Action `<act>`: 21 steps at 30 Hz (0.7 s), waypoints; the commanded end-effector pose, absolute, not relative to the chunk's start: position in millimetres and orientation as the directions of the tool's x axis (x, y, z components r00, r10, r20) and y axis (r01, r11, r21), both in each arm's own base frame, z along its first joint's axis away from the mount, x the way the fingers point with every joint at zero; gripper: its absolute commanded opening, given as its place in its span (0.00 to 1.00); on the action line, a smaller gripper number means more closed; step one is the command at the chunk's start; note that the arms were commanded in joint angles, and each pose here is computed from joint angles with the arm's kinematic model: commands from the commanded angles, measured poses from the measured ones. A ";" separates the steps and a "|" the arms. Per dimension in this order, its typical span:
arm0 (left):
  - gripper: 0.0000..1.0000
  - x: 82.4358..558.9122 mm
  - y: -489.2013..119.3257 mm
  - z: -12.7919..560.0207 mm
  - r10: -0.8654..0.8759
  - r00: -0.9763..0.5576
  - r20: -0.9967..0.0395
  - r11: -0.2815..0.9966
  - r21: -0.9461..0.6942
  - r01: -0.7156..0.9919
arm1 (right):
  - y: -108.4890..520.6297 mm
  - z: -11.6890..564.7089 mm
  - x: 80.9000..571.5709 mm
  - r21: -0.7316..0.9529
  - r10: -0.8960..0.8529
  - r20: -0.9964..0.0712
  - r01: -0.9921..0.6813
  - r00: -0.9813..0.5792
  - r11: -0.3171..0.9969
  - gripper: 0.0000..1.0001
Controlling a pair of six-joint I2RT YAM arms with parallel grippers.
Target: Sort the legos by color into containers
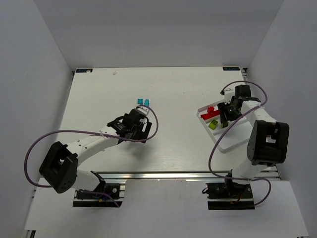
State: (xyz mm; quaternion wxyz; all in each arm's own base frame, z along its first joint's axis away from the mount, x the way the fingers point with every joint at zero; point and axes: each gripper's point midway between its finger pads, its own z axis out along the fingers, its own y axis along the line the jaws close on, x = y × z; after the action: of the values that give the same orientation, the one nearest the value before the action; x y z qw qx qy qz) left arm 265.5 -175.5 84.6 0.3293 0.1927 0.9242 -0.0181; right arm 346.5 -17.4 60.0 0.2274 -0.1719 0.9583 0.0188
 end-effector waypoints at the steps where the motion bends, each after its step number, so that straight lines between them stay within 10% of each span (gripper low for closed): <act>1: 0.98 269.6 -179.8 90.9 0.337 -0.710 -0.618 0.927 0.088 0.364 | -16.1 84.1 370.2 -0.041 -0.324 -0.508 -0.353 -0.798 0.935 0.63; 6: 0.98 273.2 -173.3 88.9 0.322 -0.718 -0.617 0.938 0.104 0.331 | 7.6 121.6 365.6 -0.001 -0.342 -0.628 -0.439 -0.699 0.898 0.54; 9: 0.93 276.1 -172.5 84.5 0.302 -0.737 -0.604 0.945 0.085 0.317 | 60.0 187.4 339.3 0.054 -0.320 -0.825 -0.630 -0.465 0.775 0.11; 11: 0.88 277.6 -171.9 75.2 0.295 -0.761 -0.578 0.946 0.066 0.317 | 94.5 217.4 299.1 0.068 -0.258 -0.915 -0.751 -0.309 0.657 0.00; 15: 0.81 281.7 -168.3 59.9 0.291 -0.797 -0.529 0.950 0.061 0.306 | 130.1 254.5 251.0 -0.035 -0.144 -0.989 -0.867 -0.043 0.498 0.13; 19: 0.76 292.9 -157.3 52.3 0.254 -0.819 -0.515 0.963 0.051 0.266 | 138.4 243.3 236.6 0.047 -0.103 -0.989 -0.898 -0.102 0.438 0.49; 21: 0.73 294.6 -158.4 46.5 0.247 -0.832 -0.498 0.964 0.035 0.265 | 136.4 242.4 238.1 0.051 -0.119 -0.986 -0.897 -0.114 0.438 0.52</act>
State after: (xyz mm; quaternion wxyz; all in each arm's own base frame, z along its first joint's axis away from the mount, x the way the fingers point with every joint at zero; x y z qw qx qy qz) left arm 279.8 -148.2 35.1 0.2430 0.1440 0.9592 0.0106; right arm 244.7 128.1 236.7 0.5506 -0.3709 0.6760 0.3197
